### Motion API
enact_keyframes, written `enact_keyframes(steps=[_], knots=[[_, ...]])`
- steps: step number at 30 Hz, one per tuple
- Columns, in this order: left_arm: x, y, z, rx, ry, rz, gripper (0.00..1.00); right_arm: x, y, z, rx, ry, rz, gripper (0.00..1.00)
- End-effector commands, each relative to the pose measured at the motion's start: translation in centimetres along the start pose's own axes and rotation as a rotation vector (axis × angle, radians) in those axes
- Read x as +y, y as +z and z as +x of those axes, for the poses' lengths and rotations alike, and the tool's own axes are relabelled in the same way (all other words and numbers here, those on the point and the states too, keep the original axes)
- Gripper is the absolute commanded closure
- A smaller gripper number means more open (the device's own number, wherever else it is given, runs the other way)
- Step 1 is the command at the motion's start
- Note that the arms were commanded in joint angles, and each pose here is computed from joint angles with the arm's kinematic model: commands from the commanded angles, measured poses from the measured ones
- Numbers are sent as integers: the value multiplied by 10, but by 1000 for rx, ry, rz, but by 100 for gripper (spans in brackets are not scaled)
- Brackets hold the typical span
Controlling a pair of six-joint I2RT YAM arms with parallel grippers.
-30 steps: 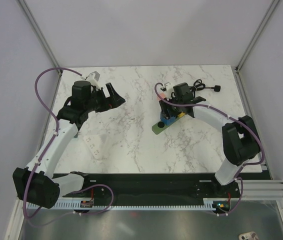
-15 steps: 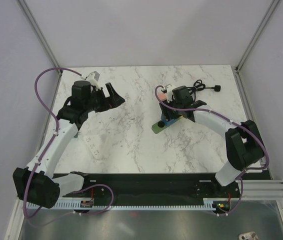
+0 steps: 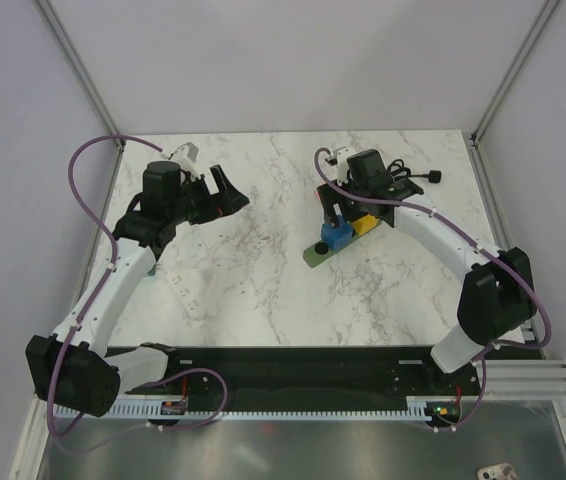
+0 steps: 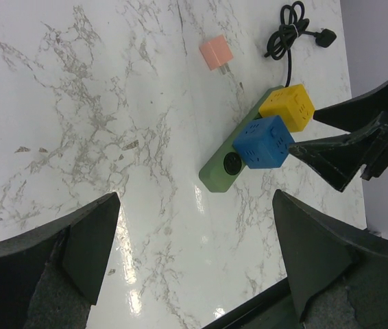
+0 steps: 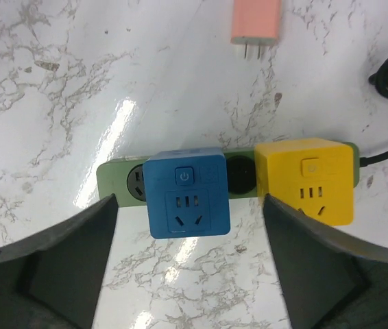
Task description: Insert the plug
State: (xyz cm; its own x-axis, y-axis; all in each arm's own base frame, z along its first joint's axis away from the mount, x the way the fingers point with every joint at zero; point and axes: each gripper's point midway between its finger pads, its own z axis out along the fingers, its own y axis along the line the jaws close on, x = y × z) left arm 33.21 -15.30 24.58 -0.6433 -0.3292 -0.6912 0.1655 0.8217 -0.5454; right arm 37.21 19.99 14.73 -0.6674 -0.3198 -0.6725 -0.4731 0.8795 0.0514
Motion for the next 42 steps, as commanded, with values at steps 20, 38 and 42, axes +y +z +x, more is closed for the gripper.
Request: enact_keyframes(steps=[20,38,42], knots=[[5,4,-6,-24,-1,-4,0,-1,3,9,61,154,48,95],[173,-90,103,-5,-758,-910,2,73,-77,2,-219,186,-231,2],[217,-110,108,-27,-859,-1082,5,84,-88,-4,-272,172,-298,2]])
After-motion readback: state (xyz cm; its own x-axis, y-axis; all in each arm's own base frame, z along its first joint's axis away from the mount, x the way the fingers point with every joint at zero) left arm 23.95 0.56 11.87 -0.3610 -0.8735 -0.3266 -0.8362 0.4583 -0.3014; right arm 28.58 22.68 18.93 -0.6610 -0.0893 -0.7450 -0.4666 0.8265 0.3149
